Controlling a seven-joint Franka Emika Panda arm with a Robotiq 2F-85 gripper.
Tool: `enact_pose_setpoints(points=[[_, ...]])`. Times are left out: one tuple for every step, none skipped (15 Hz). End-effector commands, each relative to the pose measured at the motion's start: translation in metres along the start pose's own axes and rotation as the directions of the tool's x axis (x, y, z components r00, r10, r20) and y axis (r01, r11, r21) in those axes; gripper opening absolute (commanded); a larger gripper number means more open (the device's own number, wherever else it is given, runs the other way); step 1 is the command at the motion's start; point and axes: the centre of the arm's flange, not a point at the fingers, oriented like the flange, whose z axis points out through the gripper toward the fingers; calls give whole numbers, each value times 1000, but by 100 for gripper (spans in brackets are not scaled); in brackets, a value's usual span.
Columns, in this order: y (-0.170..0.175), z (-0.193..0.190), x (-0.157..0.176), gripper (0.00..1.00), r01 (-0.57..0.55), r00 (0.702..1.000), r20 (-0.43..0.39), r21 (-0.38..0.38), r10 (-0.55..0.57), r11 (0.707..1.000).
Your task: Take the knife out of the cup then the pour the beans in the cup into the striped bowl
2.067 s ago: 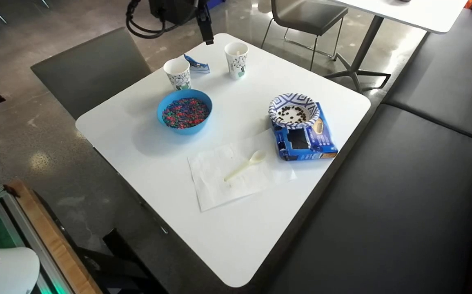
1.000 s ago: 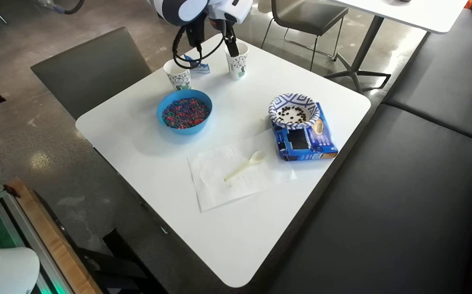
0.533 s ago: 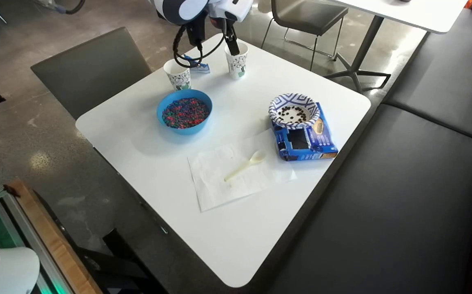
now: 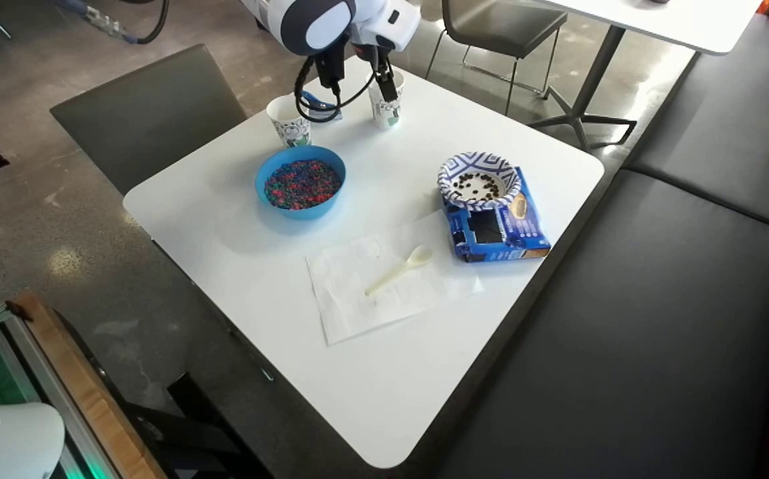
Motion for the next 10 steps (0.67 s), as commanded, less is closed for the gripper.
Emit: enact_pose_setpoints(points=[[-6, 19, 1, 58, -5, 1000, -4, -31, 5, 1000], [-5, 21, -1, 49, -6, 1000, -4, -38, 6, 999], [-6, 22, -2, 42, -6, 1000, -2, -37, 6, 999], [-7, 23, -2, 35, 1, 1000, -7, -31, -1, 1000], [-9, 24, -2, 30, 5, 1000, -9, -25, -5, 1000], [-10, 24, -2, 28, 9, 1000, -12, -20, -9, 1000], [-11, 24, -3, 26, 9, 1000, -11, -19, -9, 1000], [-13, 23, -4, 24, 11, 1000, -13, -19, -11, 1000], [-14, 22, -5, 27, 13, 1000, -15, -20, -13, 1000], [-16, 21, -6, 27, 15, 1000, -17, -21, -16, 1000]])
